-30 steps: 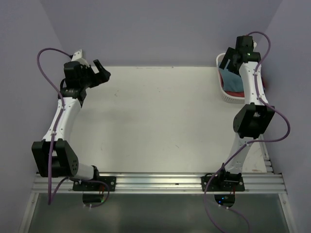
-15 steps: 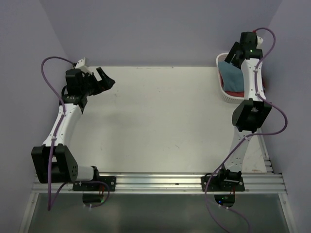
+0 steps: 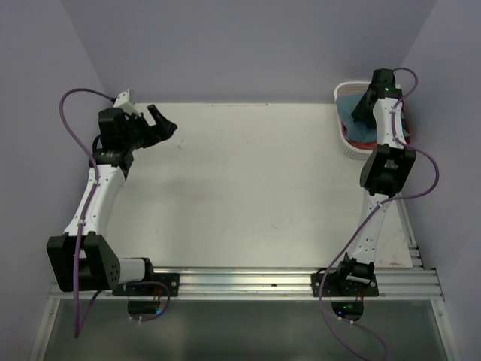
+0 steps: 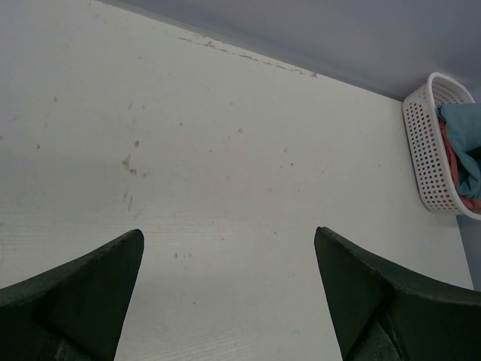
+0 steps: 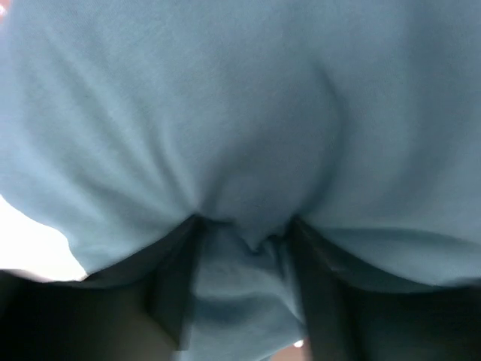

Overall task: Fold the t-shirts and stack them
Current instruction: Grab the tshirt from the pile, then move the tshirt to the center of the board, then flatten the tshirt out

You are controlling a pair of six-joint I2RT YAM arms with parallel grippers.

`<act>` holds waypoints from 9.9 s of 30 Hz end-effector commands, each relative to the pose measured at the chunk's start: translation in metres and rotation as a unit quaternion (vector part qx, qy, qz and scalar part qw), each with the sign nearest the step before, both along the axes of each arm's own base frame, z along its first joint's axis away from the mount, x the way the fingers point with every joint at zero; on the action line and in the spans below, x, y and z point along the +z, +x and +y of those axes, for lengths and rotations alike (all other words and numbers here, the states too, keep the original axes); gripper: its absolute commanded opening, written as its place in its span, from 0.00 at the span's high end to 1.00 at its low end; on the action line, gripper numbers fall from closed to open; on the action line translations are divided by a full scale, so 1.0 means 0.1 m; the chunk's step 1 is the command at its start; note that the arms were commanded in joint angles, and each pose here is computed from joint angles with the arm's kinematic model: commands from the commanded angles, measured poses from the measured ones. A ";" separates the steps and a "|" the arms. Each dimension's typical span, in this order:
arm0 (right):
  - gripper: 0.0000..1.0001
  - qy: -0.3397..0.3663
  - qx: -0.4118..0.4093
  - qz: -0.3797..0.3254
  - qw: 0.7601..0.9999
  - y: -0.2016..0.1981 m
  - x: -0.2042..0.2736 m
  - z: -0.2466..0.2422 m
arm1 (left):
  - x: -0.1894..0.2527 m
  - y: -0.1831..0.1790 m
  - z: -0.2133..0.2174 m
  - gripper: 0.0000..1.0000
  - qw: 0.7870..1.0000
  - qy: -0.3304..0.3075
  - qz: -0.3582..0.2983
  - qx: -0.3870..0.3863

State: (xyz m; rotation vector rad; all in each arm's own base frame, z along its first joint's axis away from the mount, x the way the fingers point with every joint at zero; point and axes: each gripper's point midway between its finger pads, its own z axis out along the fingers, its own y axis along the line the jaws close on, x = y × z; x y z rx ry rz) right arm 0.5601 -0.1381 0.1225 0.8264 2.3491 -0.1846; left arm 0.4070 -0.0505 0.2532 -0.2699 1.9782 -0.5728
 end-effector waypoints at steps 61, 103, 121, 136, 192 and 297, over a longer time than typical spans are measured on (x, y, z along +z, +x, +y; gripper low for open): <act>0.17 0.058 0.387 0.056 0.919 -1.79 0.97 3.04 | 0.66 -0.70 0.02 0.00 0.996 0.023 -0.081 0.009; 0.18 0.030 0.316 -0.070 0.946 -2.26 1.57 2.61 | -1.89 -2.43 -2.67 0.20 0.779 0.313 0.246 -0.484; 0.18 0.015 0.304 -0.069 0.950 -2.24 1.55 2.54 | -2.48 -2.99 -2.90 0.51 0.712 0.352 0.286 -0.536; 0.18 -0.026 0.240 -0.075 0.967 -2.24 1.58 2.08 | -0.12 -2.23 -3.33 1.00 0.842 0.319 0.077 -0.428; 0.45 0.153 0.433 0.095 0.883 -3.33 -0.36 3.82 | 1.71 -1.43 -2.36 0.82 0.953 0.185 -0.073 -0.227; 1.00 -0.091 0.265 -0.076 0.957 -2.93 1.53 2.25 | 0.03 -1.90 -2.07 1.00 0.963 0.205 0.090 -0.150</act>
